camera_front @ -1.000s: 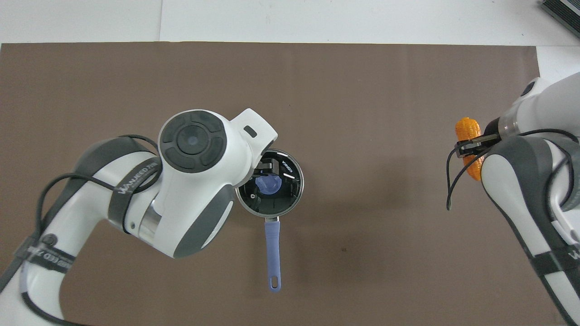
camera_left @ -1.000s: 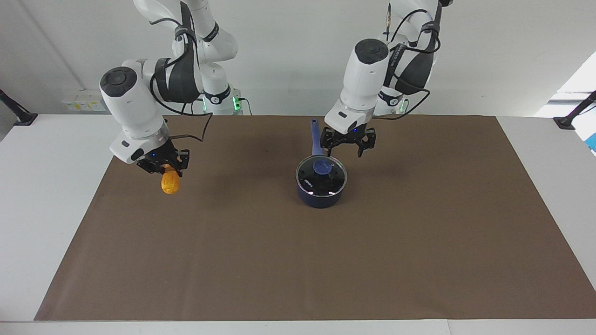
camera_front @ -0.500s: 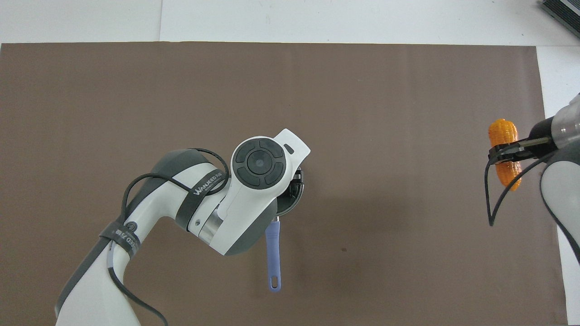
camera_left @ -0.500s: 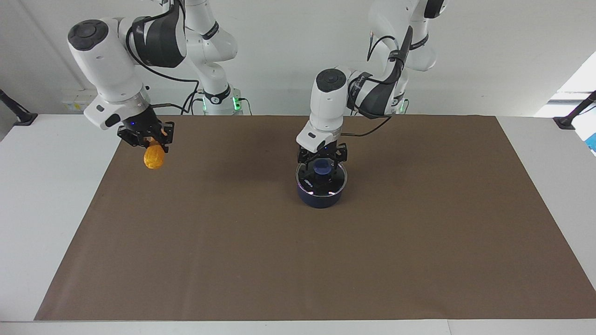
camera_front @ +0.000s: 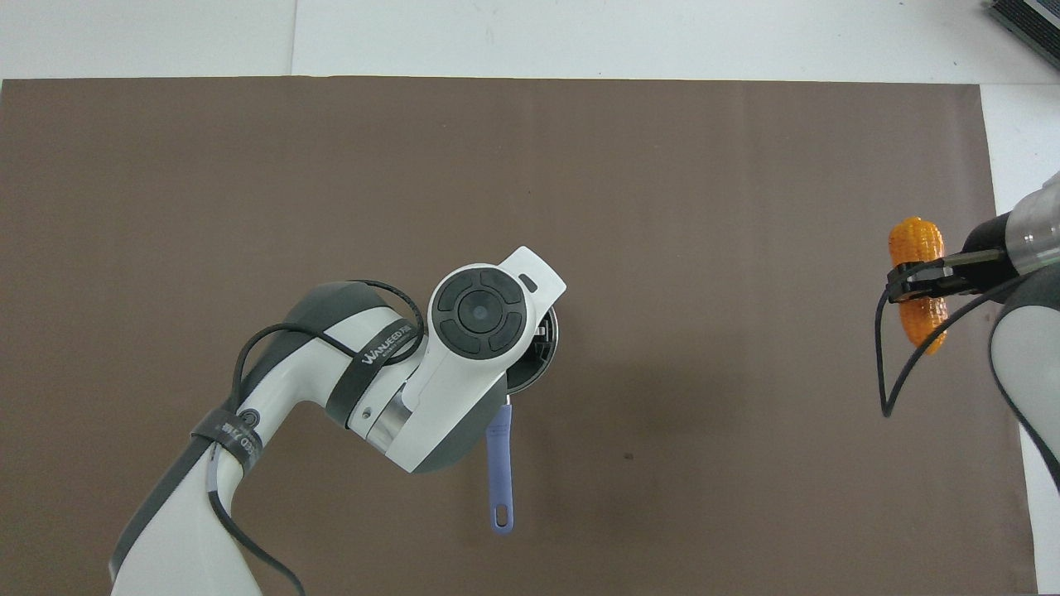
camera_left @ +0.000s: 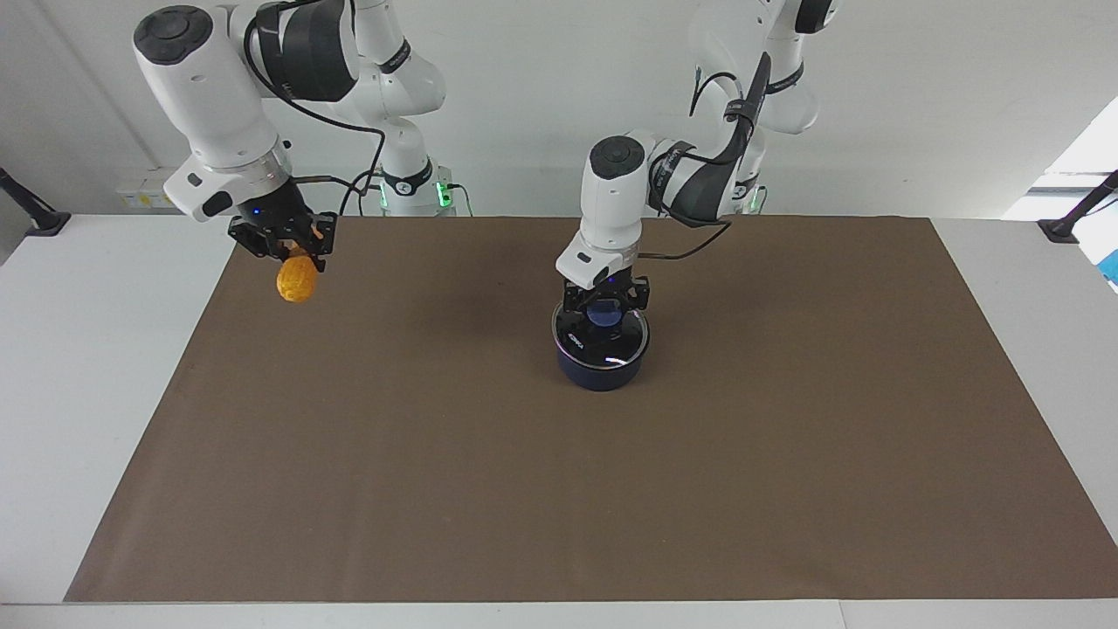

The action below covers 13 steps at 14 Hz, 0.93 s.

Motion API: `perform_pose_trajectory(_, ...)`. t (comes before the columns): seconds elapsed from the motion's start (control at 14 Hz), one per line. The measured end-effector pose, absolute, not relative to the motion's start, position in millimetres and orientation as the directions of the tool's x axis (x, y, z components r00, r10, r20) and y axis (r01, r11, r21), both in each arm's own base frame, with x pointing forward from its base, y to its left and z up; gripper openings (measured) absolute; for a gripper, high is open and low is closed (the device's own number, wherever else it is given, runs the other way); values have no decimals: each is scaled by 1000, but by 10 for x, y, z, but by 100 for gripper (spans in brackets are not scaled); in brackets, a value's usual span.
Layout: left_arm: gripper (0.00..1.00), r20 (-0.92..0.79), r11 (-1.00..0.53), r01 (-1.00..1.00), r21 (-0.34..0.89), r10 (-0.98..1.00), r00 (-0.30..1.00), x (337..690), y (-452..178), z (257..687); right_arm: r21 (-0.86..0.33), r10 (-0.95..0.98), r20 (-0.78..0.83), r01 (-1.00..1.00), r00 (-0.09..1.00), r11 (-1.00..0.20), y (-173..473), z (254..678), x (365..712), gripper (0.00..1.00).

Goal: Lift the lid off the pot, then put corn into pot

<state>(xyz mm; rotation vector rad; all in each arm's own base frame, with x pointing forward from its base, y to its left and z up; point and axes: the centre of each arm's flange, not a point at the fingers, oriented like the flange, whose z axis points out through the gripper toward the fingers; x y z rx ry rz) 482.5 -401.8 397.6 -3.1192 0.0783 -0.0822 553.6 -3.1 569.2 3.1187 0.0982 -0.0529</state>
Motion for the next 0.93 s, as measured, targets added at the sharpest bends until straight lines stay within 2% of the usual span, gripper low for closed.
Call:
perform_pose_trajectory(0.07,44,58,-998,-54,-29,-55,997,4831,-4011,3979,20,62,-35,63,997,-998,-33,5692,5536,39)
perform_pose_trajectory(0.36,44,79,-997,-58,-40,-61,995,4860,-3975,4045,19,62,-35,62,997,-998,27,5693,5535,39)
perform_pose_trajectory(0.57,44,105,-999,-31,-27,-34,994,4929,-3833,4345,23,38,-29,39,999,-999,410,5710,5522,39)
perform_pose_trajectory(0.93,44,118,-999,26,-29,22,993,5211,-3006,4916,25,12,-27,13,1000,-1000,1141,5554,5528,39)
